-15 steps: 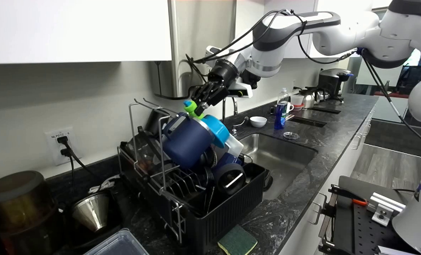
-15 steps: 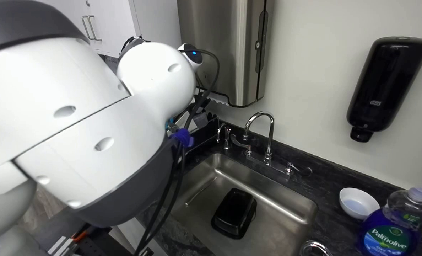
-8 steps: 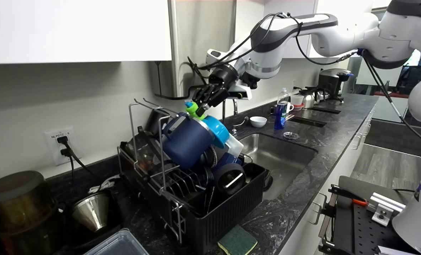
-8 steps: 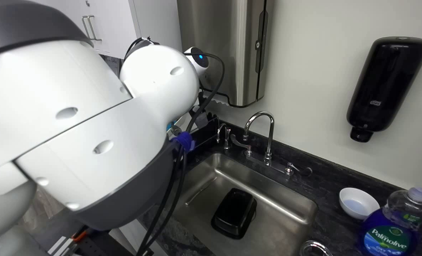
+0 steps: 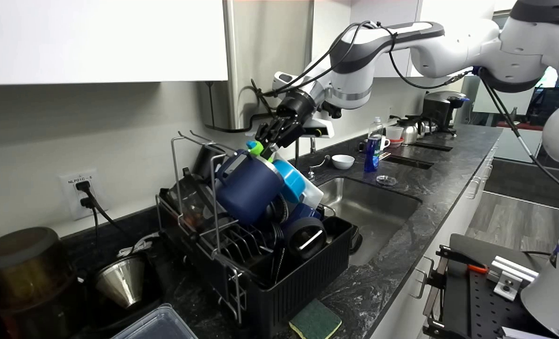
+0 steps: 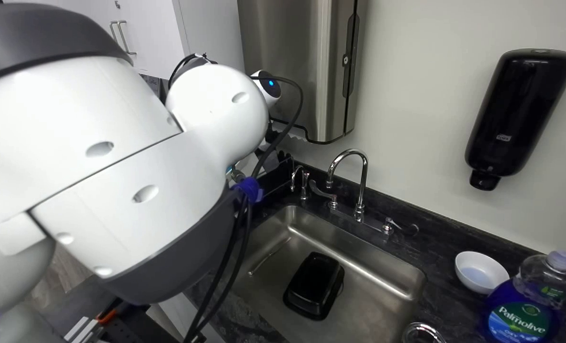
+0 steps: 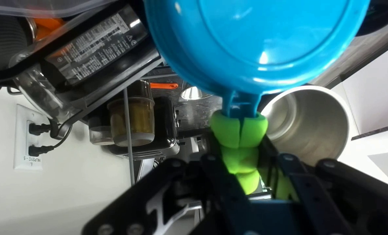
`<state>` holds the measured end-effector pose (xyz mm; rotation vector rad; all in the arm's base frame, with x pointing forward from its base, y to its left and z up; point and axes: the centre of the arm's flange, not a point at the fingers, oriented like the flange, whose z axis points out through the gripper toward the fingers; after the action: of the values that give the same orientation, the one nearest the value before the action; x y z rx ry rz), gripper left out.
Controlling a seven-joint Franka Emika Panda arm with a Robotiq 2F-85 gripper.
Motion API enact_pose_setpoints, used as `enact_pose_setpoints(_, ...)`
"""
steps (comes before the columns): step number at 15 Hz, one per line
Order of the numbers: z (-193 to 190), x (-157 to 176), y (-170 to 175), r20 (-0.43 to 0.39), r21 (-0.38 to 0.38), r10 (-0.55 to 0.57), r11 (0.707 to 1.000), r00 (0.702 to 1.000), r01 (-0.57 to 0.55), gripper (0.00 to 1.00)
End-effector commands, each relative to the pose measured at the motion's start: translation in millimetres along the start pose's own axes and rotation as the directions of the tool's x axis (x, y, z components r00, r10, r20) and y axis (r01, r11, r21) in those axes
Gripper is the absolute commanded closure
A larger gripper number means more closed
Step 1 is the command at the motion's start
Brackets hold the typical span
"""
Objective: Put the plastic pan in the drying rack
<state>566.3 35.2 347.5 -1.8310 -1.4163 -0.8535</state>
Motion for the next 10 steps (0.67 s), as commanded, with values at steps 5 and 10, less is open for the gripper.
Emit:
enact_pose_setpoints(5,16,1,5,-0.014,0.054,-0.012,0.998,1.000,0.013,0.92)
enact_pose_setpoints(10,6,-11,14,-0.030,0.042,0.005,0.999,1.000,-0.004,0.92)
